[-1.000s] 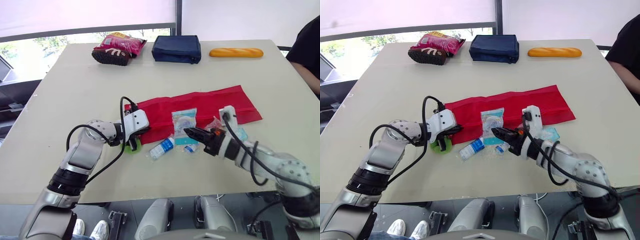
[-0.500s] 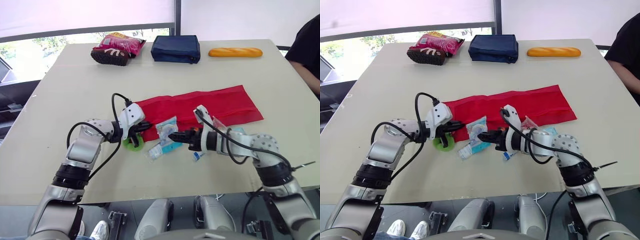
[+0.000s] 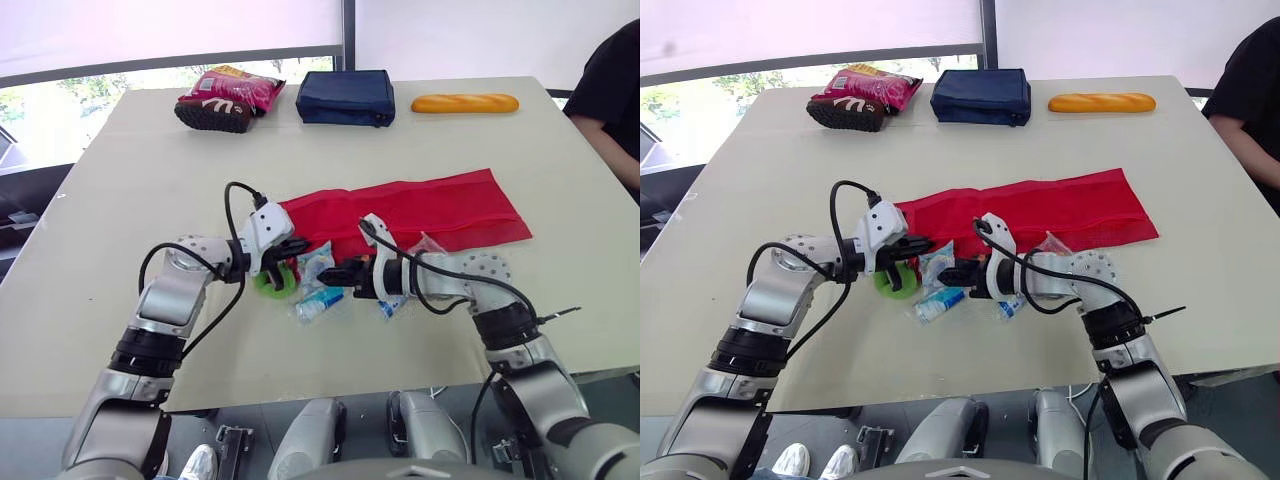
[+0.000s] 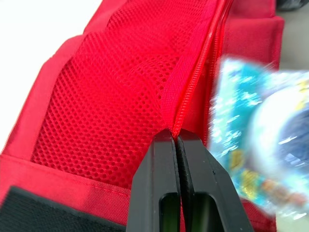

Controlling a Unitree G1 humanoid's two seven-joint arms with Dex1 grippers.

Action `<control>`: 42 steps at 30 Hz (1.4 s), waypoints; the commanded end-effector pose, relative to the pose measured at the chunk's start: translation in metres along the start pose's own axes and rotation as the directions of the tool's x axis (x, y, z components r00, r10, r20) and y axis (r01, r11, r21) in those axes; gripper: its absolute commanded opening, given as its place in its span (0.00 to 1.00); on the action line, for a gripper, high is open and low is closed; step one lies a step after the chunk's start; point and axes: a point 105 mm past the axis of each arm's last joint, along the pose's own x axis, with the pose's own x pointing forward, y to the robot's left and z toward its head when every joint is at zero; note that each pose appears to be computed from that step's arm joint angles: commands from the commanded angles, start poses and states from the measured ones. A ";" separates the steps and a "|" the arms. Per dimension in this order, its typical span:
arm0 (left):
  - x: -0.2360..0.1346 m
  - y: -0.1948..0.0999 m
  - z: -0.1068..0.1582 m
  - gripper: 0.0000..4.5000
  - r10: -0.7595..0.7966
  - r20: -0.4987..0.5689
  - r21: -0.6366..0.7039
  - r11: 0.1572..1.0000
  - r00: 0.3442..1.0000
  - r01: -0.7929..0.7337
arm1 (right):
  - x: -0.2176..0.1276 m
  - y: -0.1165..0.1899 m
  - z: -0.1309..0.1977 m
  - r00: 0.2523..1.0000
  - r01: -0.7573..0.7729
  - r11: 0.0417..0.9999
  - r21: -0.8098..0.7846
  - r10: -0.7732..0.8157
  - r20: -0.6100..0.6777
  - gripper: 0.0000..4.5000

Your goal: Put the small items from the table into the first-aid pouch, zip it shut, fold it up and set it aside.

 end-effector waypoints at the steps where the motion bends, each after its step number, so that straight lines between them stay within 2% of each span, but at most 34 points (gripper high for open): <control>1: -0.007 -0.005 0.015 0.00 -0.005 0.050 0.070 0.998 0.999 0.002 | 0.001 -0.003 0.020 0.998 0.003 0.999 0.036 -0.006 0.064 0.02; 12: -0.012 -0.019 0.004 0.00 -0.055 0.014 0.128 0.990 0.998 0.053 | 0.002 0.005 0.064 0.975 -0.068 0.991 0.115 0.042 0.219 0.02; 19: -0.006 -0.023 0.013 0.00 -0.073 0.058 0.110 0.992 0.996 0.066 | 0.014 0.024 0.075 0.929 -0.159 0.975 0.153 0.096 0.356 0.02; 26: 0.000 -0.021 0.018 0.00 -0.068 0.085 0.092 0.994 0.994 0.060 | 0.026 0.041 0.077 0.892 -0.203 0.967 0.157 0.117 0.436 0.02; 31: 0.003 -0.019 0.019 0.00 -0.061 0.090 0.073 0.996 0.994 0.054 | 0.022 0.049 0.089 0.830 -0.281 0.935 0.217 0.123 0.544 0.02; 36: 0.006 -0.018 0.020 0.00 -0.060 0.095 0.070 0.996 0.994 0.054 | 0.021 0.054 0.084 0.832 -0.275 0.948 0.162 0.150 0.535 0.02; 37: 0.007 -0.018 0.020 0.00 -0.058 0.097 0.069 0.996 0.994 0.051 | 0.022 0.055 0.081 0.842 -0.259 0.956 0.137 0.154 0.517 0.20; 39: 0.007 -0.015 0.020 0.00 -0.050 0.097 0.072 0.996 0.994 0.043 | 0.023 0.055 0.074 0.863 -0.234 0.967 0.097 0.160 0.479 0.28; 41: 0.006 -0.007 0.018 0.00 -0.027 0.090 0.074 0.997 0.996 0.021 | 0.023 0.051 0.068 0.881 -0.188 0.981 0.051 0.146 0.449 0.49; 42: 0.005 -0.001 0.016 0.00 -0.009 0.081 0.077 0.997 0.997 0.002 | 0.023 0.047 0.064 0.893 -0.157 0.987 0.027 0.131 0.430 0.54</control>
